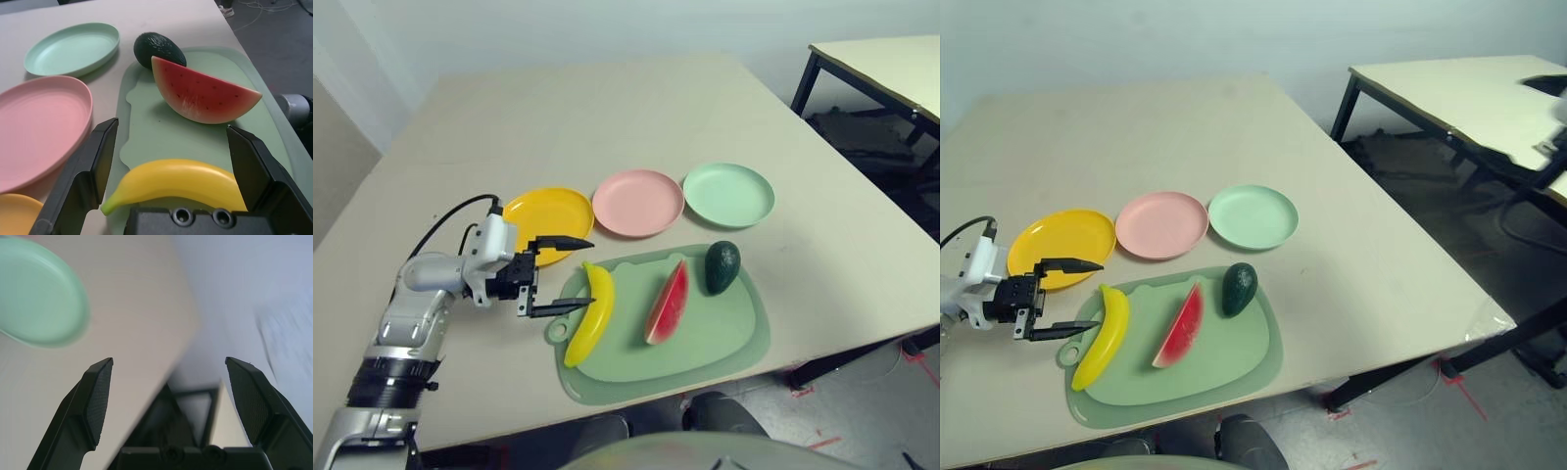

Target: Place the fruits into color-matched plates.

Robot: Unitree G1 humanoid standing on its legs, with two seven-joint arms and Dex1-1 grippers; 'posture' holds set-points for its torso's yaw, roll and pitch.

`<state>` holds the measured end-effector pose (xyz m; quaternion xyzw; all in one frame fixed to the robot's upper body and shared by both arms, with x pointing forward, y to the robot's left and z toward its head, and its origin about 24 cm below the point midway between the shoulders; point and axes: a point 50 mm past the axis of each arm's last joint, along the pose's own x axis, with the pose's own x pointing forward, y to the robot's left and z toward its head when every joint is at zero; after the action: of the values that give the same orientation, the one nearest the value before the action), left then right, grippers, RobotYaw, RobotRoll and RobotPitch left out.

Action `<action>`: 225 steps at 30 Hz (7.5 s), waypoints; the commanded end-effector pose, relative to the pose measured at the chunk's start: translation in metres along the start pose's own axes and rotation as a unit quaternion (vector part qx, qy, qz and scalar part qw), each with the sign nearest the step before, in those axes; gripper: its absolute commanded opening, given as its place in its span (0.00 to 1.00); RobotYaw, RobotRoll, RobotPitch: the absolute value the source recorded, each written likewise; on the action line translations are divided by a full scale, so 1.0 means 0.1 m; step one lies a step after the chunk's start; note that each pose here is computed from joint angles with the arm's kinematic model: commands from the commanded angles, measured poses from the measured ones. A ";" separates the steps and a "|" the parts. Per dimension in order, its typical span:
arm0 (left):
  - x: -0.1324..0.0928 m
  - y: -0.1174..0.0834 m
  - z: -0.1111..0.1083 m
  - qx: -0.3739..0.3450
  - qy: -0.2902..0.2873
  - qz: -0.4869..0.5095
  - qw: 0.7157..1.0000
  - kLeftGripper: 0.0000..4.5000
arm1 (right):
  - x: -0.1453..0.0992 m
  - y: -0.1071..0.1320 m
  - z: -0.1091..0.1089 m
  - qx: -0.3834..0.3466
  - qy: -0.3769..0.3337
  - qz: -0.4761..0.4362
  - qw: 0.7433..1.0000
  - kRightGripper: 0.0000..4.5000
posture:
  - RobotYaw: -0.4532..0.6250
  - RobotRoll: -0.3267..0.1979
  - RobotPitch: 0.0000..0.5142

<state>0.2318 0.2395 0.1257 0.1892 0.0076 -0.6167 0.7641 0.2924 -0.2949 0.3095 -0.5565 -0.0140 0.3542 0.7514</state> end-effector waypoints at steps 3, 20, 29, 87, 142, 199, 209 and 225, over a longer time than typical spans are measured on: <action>-0.03 -0.04 0.05 0.009 0.009 0.011 1.000 1.00 | 0.49 0.30 0.24 -0.034 0.009 0.215 0.976 1.00 | 0.39 0.62 0.00; 0.04 -0.05 0.07 0.010 0.022 0.005 1.000 1.00 | 1.16 0.96 0.62 -0.220 -0.027 0.445 0.868 1.00 | 0.42 0.62 0.04; 0.10 -0.02 0.13 0.020 0.024 -0.008 0.999 1.00 | 1.34 1.10 0.59 -0.234 -0.042 0.459 0.856 1.00 | 0.43 0.62 0.05; 0.10 -0.02 0.21 0.043 0.036 -0.007 0.998 1.00 | 1.68 1.56 0.55 -0.198 -0.069 0.491 0.845 1.00 | 0.47 0.62 0.08; 0.51 0.10 0.57 -0.081 -0.028 0.058 0.995 1.00 | 1.87 0.63 0.19 -0.087 0.100 0.304 0.944 0.69 | 0.46 0.62 0.05; 0.04 0.05 0.38 0.032 0.079 -0.058 0.995 1.00 | 1.37 1.36 1.47 -0.127 -0.127 0.469 0.865 0.99 | 0.46 0.62 0.06; 0.04 0.05 0.37 0.041 0.092 -0.065 0.993 1.00 | 1.58 1.64 1.42 -0.104 -0.110 0.475 0.867 0.99 | 0.47 0.62 0.06; 0.07 0.04 0.35 0.043 0.094 -0.063 0.993 1.00 | 1.77 1.99 1.30 -0.087 -0.090 0.491 0.862 0.99 | 0.47 0.62 0.07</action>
<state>0.2303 0.2261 0.1618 0.2768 0.0596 -0.6385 0.7156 0.2692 -0.0665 0.1276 -0.5153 0.1638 0.7247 0.4271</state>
